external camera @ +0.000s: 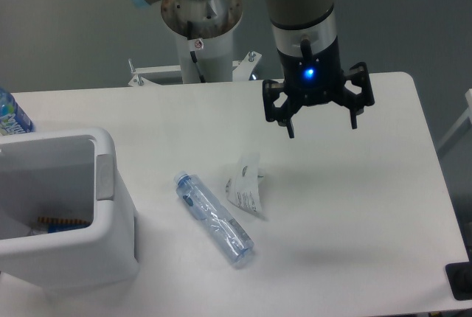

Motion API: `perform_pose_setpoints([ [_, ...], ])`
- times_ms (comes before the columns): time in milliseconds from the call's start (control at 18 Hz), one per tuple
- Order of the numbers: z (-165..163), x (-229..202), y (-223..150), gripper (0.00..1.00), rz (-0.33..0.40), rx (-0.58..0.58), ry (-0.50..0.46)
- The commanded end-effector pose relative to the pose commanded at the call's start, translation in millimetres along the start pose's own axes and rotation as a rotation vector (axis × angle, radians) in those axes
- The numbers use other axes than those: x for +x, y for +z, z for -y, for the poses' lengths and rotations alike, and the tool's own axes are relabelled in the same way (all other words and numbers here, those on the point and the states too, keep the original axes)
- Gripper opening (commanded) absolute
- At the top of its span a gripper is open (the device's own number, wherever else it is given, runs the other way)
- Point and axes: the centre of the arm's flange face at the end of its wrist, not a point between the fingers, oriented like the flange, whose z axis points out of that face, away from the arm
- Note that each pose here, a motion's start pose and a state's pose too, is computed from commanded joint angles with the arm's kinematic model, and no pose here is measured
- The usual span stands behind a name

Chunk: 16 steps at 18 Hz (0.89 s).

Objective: Place the trash in the trash can

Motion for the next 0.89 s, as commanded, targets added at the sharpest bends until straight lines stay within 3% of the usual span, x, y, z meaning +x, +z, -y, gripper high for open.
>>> perform_pose_setpoints([
  [222, -8, 9, 23, 1.00, 0.016, 0.018, -0.001],
  [889, -49, 75, 105, 1.00, -0.104, -0.140, 0.049],
])
